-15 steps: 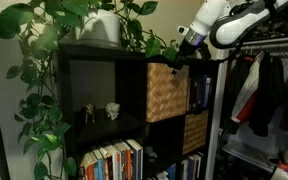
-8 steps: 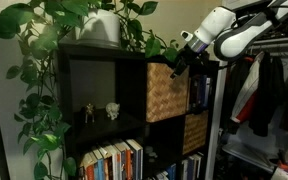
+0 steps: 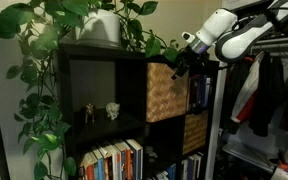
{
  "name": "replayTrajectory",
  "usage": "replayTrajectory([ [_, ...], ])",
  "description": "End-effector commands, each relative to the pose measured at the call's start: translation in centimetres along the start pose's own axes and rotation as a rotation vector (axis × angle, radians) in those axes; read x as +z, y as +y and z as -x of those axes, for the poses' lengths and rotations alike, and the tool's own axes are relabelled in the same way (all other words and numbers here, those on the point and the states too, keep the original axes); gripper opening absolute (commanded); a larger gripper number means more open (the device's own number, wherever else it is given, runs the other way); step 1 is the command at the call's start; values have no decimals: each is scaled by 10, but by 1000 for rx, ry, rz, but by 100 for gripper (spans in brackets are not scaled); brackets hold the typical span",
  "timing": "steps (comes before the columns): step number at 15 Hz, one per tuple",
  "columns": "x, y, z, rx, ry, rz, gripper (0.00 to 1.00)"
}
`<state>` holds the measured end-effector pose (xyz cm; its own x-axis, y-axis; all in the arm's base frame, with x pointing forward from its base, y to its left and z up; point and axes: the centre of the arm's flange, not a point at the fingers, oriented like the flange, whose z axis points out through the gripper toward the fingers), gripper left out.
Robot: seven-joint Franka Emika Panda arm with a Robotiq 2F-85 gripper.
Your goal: Pull out the basket, put three pairs of socks on the top of the shelf, then push the basket in
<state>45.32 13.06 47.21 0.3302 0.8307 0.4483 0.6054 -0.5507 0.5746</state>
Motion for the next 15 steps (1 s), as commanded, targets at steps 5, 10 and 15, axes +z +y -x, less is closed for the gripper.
replayTrajectory([
  [5,-11,-19,23,-116,-55,-145,100],
  [10,-24,-5,18,-128,-47,-36,100],
  [15,-23,25,14,-104,-14,42,100],
])
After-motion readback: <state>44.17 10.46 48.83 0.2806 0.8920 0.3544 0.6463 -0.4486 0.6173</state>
